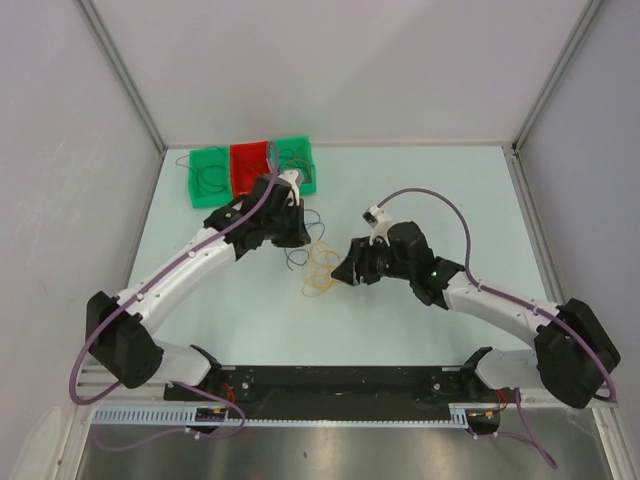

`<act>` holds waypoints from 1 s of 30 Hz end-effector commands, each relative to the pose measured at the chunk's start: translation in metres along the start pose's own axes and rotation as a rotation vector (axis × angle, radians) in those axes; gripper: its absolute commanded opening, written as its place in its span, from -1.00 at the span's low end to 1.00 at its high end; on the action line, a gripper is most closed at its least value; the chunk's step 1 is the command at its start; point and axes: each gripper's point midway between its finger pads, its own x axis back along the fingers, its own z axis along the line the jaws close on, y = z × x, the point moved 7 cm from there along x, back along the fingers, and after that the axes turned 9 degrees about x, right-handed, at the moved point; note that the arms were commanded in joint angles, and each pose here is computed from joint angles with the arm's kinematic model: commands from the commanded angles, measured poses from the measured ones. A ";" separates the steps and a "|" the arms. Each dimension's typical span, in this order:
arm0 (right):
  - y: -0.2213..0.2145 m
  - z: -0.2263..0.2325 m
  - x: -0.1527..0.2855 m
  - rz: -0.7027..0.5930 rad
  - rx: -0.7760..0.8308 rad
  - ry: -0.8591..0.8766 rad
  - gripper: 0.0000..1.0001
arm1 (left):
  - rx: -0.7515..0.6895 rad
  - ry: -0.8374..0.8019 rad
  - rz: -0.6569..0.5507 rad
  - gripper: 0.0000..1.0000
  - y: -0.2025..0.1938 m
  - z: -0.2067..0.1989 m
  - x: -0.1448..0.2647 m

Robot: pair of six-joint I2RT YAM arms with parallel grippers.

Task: Untangle the cables
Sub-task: Untie the cable.

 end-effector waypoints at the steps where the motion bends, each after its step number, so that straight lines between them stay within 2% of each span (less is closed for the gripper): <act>1: 0.018 0.018 -0.010 -0.060 0.076 0.057 0.17 | 0.013 -0.069 -0.057 -0.99 0.013 -0.011 0.017; 11: 0.013 0.031 -0.029 -0.015 0.118 0.082 0.16 | 0.020 -0.075 -0.060 -0.99 0.015 -0.009 0.019; 16: 0.012 0.034 -0.035 -0.002 0.131 0.086 0.06 | 0.022 -0.084 -0.062 -0.99 0.016 -0.009 0.022; 20: 0.013 0.038 -0.037 0.000 0.143 0.091 -0.19 | 0.024 -0.082 -0.064 -0.99 0.017 -0.008 0.023; 24: 0.014 0.040 -0.037 -0.001 0.152 0.089 -0.67 | 0.027 -0.079 -0.061 -0.99 0.016 -0.007 0.022; 26: 0.015 0.041 -0.037 -0.005 0.152 0.089 -0.84 | 0.028 -0.080 -0.062 -0.99 0.016 -0.008 0.023; 29: 0.016 0.043 -0.035 -0.007 0.154 0.095 -1.00 | 0.028 -0.084 -0.068 -0.99 0.017 -0.008 0.025; 30: 0.017 0.044 -0.035 -0.011 0.154 0.100 -1.00 | 0.029 -0.085 -0.067 -0.99 0.017 -0.009 0.026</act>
